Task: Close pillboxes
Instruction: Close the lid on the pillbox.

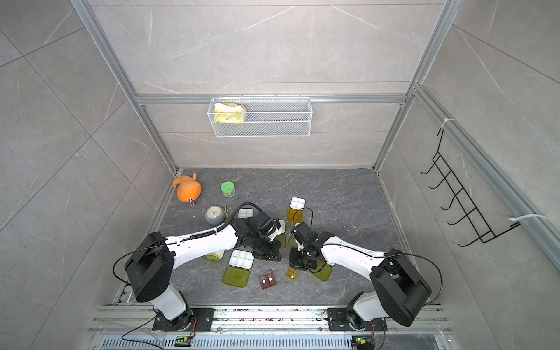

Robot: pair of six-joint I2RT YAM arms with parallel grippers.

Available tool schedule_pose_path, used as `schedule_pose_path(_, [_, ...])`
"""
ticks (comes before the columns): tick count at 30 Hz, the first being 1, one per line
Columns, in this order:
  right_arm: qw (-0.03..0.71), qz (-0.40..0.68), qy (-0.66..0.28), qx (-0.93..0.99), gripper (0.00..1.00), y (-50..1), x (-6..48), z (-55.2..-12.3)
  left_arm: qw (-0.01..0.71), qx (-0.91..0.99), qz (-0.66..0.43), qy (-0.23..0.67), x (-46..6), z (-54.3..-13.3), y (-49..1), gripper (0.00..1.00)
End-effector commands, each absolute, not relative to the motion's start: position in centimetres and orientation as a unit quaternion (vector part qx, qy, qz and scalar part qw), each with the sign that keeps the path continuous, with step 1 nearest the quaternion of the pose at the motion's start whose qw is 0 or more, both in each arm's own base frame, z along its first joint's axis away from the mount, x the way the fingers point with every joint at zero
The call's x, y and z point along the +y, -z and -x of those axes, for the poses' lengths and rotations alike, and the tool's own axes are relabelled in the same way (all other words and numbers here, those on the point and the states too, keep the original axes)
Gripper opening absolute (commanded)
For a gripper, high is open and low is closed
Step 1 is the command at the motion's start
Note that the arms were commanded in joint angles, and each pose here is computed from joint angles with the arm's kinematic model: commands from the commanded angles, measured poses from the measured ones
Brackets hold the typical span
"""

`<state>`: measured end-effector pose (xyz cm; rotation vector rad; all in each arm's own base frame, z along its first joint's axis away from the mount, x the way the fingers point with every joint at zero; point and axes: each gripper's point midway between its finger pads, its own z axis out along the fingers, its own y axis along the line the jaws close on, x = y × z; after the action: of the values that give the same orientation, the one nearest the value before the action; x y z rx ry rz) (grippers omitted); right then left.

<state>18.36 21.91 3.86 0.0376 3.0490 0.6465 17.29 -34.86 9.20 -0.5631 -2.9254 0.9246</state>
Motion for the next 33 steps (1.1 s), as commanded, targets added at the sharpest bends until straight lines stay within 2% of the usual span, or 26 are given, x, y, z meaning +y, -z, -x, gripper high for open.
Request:
schedule_pose_path(1, [-0.007,-0.013,-0.176,0.984,0.07,-2.2,20.5,-17.3,0.001,-0.936,0.179,-0.303,-35.0,-17.4,-10.1,0.0])
schedule_pose_path(12, [-0.001,-0.011,-0.181,0.983,0.07,-2.6,21.0,-18.1,-0.003,-0.936,0.18,-0.301,-34.8,-17.3,-10.2,0.0])
schedule_pose_path(33, [0.044,0.004,-0.2,0.979,0.07,-7.1,22.4,-20.3,-0.024,-0.935,0.185,-0.301,-34.6,-17.8,-11.3,0.0])
